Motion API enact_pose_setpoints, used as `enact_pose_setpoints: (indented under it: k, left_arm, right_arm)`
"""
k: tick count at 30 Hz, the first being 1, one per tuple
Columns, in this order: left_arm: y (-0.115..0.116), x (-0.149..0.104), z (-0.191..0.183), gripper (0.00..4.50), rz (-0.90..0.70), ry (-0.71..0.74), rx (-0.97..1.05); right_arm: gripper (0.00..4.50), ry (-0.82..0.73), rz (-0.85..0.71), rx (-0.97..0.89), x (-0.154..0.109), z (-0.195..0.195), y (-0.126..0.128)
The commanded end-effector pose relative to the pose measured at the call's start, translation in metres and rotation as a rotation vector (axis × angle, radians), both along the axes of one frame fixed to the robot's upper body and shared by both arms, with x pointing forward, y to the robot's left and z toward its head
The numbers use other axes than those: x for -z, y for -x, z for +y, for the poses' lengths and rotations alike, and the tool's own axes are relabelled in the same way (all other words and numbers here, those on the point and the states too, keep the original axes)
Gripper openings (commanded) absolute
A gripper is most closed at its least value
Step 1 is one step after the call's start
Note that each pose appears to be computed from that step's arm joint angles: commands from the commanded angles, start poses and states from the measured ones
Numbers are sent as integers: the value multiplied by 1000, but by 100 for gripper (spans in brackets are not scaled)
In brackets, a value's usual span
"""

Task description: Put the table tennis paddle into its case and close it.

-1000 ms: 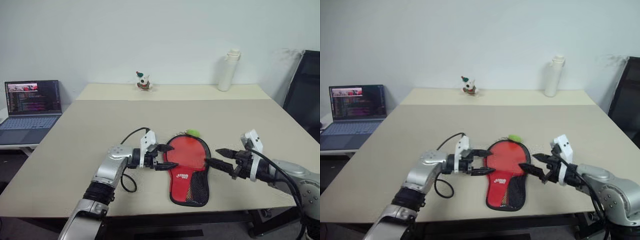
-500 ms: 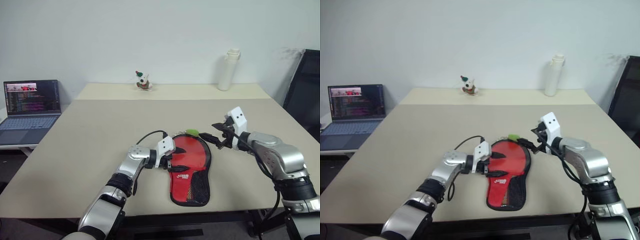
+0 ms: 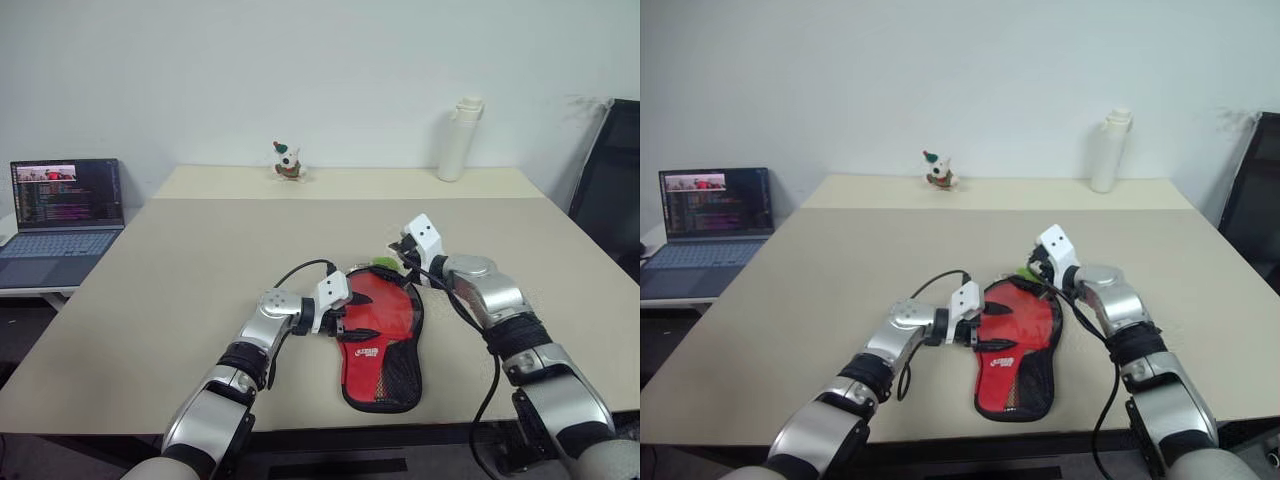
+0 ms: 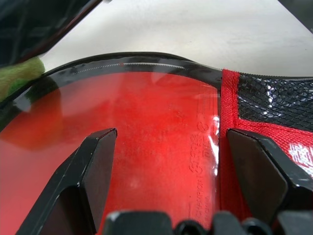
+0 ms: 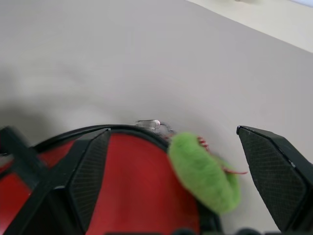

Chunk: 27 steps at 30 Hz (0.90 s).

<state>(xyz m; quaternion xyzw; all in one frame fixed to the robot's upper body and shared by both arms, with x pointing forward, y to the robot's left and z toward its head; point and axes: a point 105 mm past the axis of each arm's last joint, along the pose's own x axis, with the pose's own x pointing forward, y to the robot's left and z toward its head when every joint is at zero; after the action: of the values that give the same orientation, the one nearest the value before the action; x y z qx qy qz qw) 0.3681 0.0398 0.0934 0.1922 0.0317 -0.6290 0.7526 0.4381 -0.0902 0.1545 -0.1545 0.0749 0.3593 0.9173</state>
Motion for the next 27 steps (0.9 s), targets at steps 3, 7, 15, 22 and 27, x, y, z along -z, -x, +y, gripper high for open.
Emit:
enact_pose_setpoints:
  k: [3,7,15,22,27]
  left_arm:
    - [5,0,-2,388,-11,-14,33]
    - [7,2,0,393,-5,-16,37]
    - [11,7,0,393,16,-25,45]
    - [13,10,-1,393,26,-30,51]
    - [15,12,0,393,31,-35,51]
  right_arm:
    - [450,52,-94,58,-7,-4,-15]
    - [353,72,-103,112,-3,-11,-22]
    - [60,59,-103,134,-5,-15,-25]
    - [3,30,-92,154,-6,-17,-26]
    - [3,15,-90,191,-5,-20,-28]
